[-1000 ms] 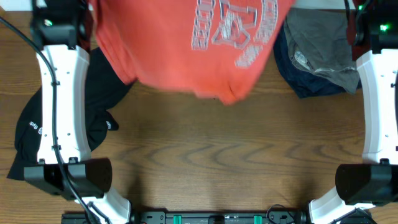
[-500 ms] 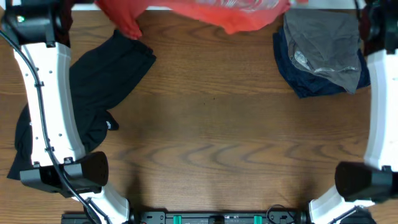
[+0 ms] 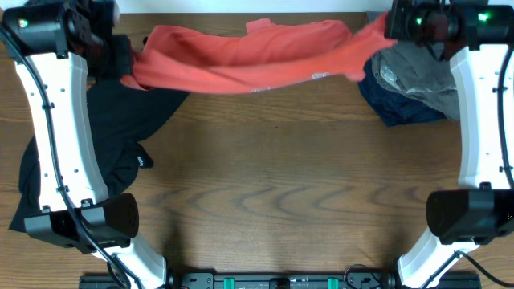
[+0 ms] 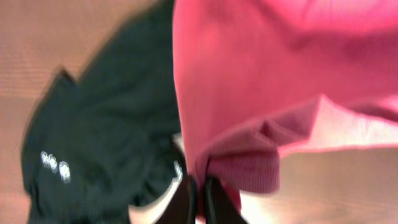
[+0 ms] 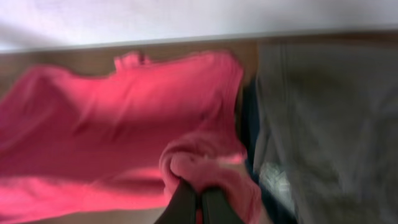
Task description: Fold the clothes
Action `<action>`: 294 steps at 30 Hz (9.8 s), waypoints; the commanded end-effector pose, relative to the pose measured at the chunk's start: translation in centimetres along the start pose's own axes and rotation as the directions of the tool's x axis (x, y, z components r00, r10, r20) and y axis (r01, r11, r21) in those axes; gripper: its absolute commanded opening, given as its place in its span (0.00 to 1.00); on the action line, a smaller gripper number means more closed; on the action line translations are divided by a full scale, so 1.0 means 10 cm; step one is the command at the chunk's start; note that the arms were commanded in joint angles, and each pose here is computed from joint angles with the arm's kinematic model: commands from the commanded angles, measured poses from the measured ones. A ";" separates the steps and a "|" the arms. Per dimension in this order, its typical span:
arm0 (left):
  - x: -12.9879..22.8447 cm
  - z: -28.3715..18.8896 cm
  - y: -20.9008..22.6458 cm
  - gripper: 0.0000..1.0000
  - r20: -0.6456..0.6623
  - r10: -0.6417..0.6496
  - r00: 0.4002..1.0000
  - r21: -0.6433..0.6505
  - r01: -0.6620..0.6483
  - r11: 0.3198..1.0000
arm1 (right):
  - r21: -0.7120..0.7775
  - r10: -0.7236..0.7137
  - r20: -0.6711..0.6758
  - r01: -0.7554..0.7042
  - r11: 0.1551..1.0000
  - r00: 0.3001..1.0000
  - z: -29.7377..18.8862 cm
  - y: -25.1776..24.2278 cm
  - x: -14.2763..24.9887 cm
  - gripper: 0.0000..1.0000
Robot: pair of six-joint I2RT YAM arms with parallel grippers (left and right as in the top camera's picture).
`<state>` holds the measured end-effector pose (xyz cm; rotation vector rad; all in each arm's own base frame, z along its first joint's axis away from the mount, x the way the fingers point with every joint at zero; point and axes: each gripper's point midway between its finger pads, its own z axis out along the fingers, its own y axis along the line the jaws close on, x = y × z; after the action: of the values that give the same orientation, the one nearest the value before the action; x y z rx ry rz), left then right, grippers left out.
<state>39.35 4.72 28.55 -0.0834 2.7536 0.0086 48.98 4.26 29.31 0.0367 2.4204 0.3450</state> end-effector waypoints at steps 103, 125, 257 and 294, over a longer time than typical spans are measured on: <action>1.68 1.77 0.32 0.70 -0.261 -0.359 0.896 -0.287 0.284 0.915 | -0.022 -0.006 -0.350 -0.002 1.000 0.937 1.03 -0.26 1.88 0.72; 0.55 1.14 0.07 0.98 0.033 -0.144 0.989 -0.027 0.145 0.989 | -0.099 -0.141 -0.199 0.124 0.987 0.970 0.38 0.20 0.94 0.64; 0.39 1.50 -0.01 0.06 0.029 -0.028 0.999 0.069 0.026 0.997 | -0.003 -0.158 -0.073 0.158 0.987 0.985 2.82 0.01 1.17 0.40; 0.83 1.47 -0.05 0.06 -0.153 -0.028 0.988 0.076 0.040 0.996 | -0.057 -0.136 -0.516 0.125 0.991 0.846 1.51 0.30 1.85 0.01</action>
<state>37.09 3.75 11.12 -0.1159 2.9106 -0.1406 45.80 11.05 7.76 -0.1892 2.8938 0.3105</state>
